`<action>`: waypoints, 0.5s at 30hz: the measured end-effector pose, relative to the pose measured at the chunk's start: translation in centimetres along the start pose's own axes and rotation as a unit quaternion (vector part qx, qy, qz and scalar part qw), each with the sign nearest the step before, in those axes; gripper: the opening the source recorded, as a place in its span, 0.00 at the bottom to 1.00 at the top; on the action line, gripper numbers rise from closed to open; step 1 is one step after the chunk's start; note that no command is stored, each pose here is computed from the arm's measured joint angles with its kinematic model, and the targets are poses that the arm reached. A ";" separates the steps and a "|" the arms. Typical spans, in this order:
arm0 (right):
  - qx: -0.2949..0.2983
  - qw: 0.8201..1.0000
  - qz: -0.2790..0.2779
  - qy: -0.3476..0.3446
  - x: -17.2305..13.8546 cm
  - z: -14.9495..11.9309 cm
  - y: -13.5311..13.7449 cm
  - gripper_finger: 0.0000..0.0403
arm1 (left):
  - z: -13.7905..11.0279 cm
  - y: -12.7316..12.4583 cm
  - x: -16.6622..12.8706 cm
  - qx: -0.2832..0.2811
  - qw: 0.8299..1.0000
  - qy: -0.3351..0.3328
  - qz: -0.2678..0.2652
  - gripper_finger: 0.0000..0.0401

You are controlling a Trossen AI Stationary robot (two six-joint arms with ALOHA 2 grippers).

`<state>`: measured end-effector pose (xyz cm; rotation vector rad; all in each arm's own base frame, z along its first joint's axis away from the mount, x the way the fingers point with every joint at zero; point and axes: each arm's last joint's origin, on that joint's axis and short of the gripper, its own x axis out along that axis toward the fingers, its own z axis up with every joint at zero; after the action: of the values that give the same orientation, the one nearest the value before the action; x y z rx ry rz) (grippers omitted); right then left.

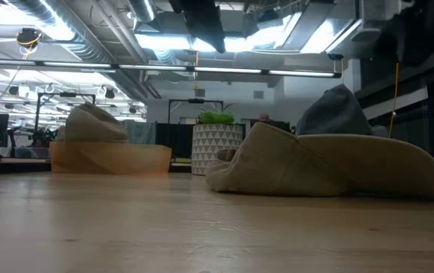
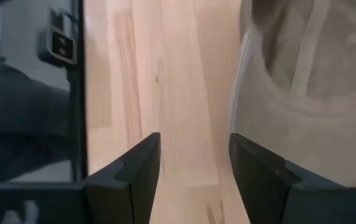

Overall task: Pick & Place hat
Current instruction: Put the brown cap into the orange bin

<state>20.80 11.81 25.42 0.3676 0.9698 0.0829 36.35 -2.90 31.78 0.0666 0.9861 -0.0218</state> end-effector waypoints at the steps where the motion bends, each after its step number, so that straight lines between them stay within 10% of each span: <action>1: -0.004 1.000 -0.004 0.009 0.5 -0.2 0.2 0.47 | 0.0 0.0 0.0 0.000 1.000 0.002 0.000 0.46; 15: -0.045 0.994 -0.092 0.038 4.6 -1.3 0.4 0.47 | -0.2 -0.1 0.0 -0.044 0.999 0.009 0.000 0.46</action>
<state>22.43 13.65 21.25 0.1918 1.0677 -0.0258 36.20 -2.98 31.68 -0.0140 1.0037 0.0219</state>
